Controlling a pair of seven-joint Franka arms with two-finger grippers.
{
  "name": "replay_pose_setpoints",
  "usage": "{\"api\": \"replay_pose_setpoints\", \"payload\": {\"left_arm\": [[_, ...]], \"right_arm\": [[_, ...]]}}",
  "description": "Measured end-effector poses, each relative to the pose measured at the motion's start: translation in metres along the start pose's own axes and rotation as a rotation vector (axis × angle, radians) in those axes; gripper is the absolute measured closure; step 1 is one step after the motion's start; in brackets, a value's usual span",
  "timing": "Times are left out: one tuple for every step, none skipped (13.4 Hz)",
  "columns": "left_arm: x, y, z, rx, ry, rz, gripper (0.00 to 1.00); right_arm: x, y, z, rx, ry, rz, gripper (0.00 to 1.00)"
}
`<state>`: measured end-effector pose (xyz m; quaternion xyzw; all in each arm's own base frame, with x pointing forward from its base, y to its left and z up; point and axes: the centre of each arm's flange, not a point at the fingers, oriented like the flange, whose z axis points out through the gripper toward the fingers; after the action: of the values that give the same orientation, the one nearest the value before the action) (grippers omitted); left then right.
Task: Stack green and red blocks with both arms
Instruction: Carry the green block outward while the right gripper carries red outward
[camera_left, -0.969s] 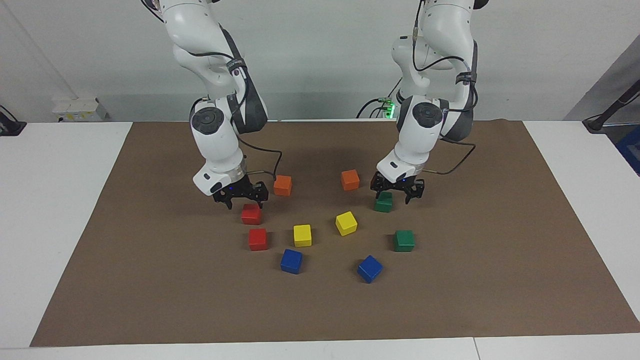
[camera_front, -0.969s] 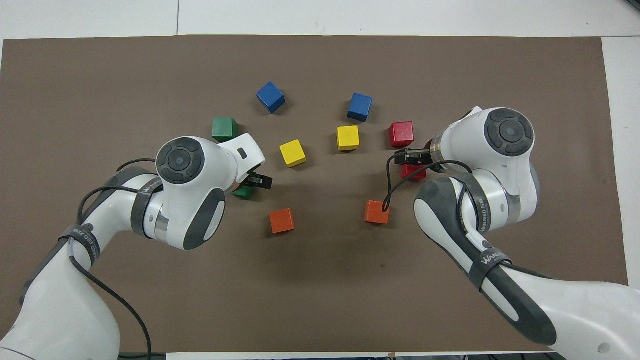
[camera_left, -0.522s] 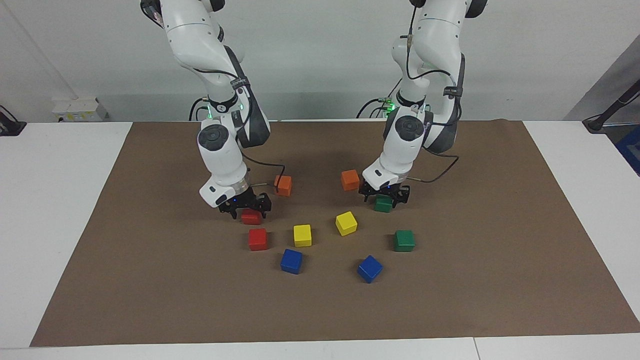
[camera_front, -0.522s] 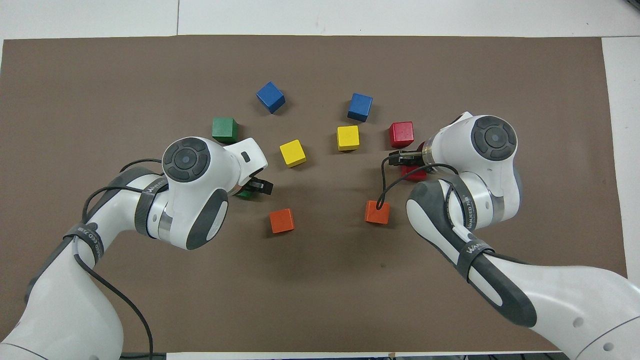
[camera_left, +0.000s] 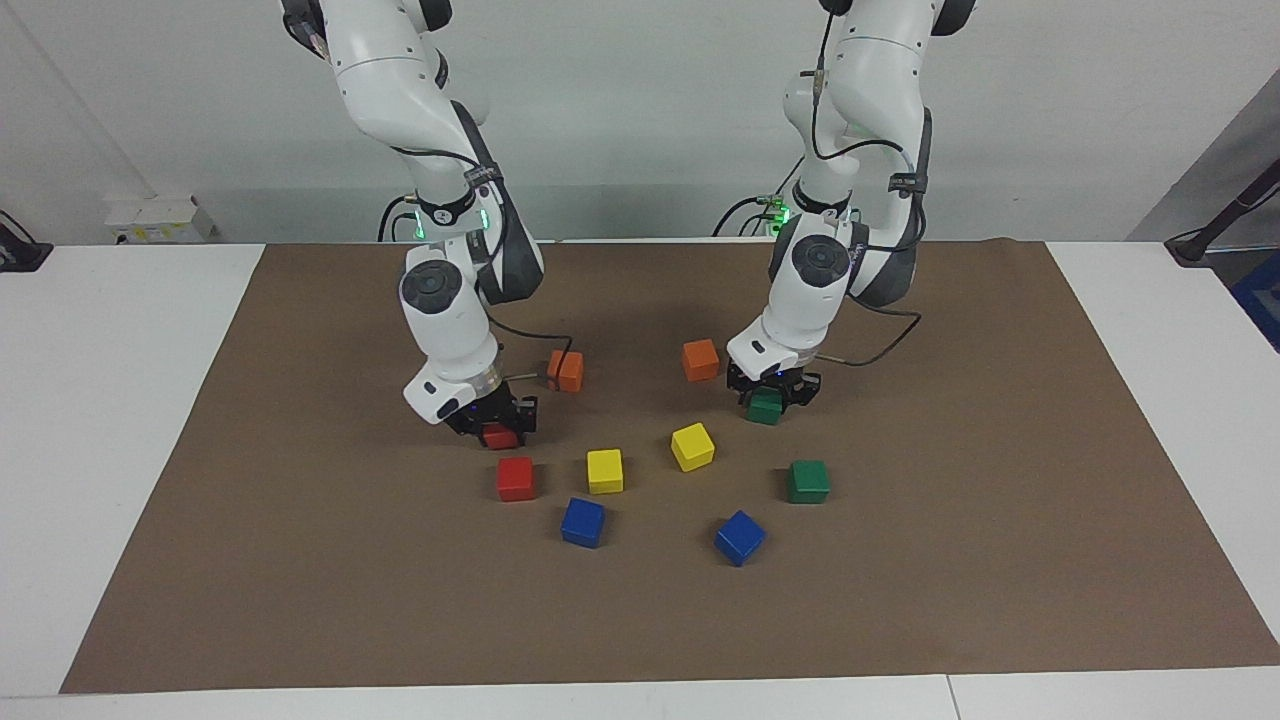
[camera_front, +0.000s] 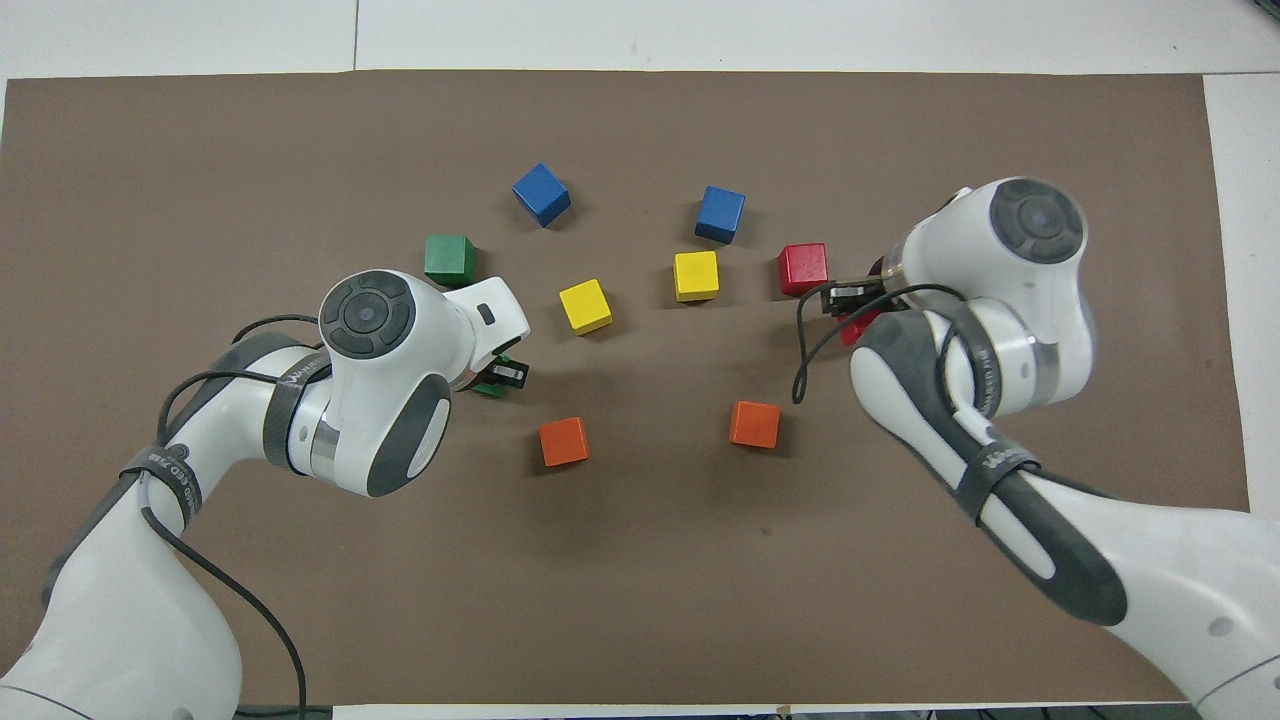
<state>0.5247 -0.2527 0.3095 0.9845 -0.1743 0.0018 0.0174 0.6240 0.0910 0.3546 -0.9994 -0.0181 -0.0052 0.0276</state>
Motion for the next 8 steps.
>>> {"api": "replay_pose_setpoints", "payload": {"left_arm": [[0.002,-0.007,-0.002,0.0,0.003,-0.012,0.45],[0.006,-0.02,-0.009,0.001,0.007,-0.034,0.45],[0.011,-0.04,-0.021,0.002,0.012,-0.067,0.45],[0.016,-0.067,-0.039,0.003,0.024,-0.107,0.45],[0.017,-0.097,-0.059,0.006,0.038,-0.149,0.45],[0.012,-0.125,-0.076,0.01,0.046,-0.184,0.45],[0.005,-0.152,-0.087,0.013,0.045,-0.206,0.45],[-0.003,-0.179,-0.093,0.016,0.041,-0.216,0.45]], "right_arm": [[0.011,0.034,-0.028,-0.001,0.009,-0.027,0.43],[0.018,0.068,-0.048,-0.003,0.027,-0.05,0.43],[0.02,0.101,-0.056,-0.006,0.044,-0.064,0.43],[0.018,0.128,-0.054,-0.009,0.05,-0.068,0.43],[0.016,0.146,-0.044,-0.011,0.052,-0.067,0.43],[0.014,0.157,-0.032,-0.01,0.052,-0.061,0.43],[0.011,0.162,-0.018,-0.01,0.051,-0.052,0.43],[0.007,0.166,-0.004,-0.01,0.055,-0.046,0.43]]}}
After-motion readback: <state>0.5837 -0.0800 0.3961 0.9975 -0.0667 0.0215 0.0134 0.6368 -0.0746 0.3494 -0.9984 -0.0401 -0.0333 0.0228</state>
